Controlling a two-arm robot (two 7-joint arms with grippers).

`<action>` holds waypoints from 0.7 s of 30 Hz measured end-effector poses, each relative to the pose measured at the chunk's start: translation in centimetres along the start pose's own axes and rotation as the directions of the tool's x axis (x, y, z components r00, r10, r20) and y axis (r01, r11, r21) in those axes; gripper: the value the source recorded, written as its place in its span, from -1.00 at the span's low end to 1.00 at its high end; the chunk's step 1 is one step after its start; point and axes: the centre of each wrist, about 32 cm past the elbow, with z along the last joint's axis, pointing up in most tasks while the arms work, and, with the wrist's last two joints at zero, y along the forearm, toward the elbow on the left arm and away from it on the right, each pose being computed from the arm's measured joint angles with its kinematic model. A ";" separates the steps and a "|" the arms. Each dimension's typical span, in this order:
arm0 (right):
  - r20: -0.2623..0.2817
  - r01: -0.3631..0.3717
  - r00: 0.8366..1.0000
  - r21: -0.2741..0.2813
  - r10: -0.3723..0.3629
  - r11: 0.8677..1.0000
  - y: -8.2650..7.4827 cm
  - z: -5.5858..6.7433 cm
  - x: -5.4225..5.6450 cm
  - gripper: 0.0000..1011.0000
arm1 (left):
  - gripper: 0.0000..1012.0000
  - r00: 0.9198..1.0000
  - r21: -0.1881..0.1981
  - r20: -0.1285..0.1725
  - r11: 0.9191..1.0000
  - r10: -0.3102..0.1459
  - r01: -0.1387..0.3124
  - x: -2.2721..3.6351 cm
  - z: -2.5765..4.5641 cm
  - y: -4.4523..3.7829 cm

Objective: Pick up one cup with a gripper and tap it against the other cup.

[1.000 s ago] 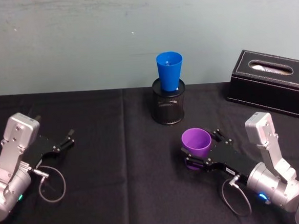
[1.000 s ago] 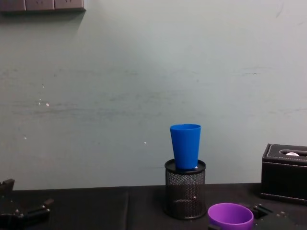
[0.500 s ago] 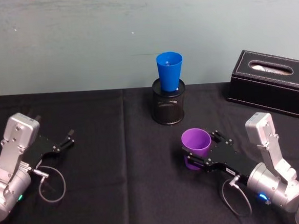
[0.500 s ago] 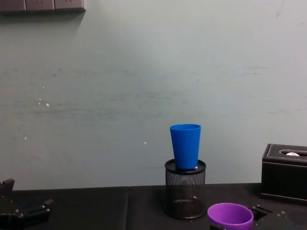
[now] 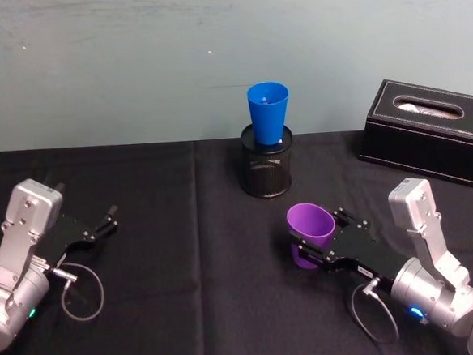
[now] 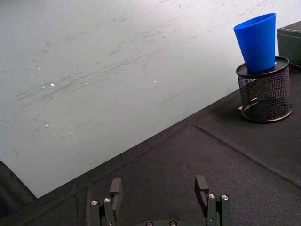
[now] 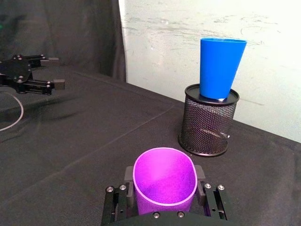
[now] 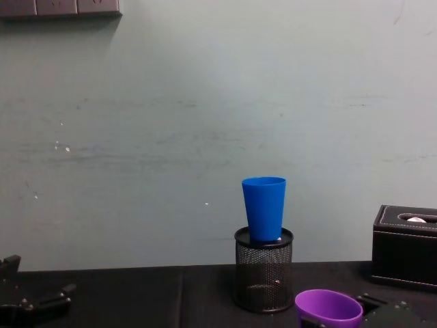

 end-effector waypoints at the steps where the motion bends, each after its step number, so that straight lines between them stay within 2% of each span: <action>1: 0.000 0.000 1.000 0.000 0.000 1.000 0.0 0.0 0.0 0.45 | 1.00 1.000 0.000 0.000 1.000 0.000 0.000 0.00 0.00 0.00; 21: 0.000 0.002 1.000 0.000 -0.002 1.000 0.0 0.0 0.0 0.43 | 1.00 1.000 0.000 0.000 1.000 0.000 0.000 0.00 0.00 0.00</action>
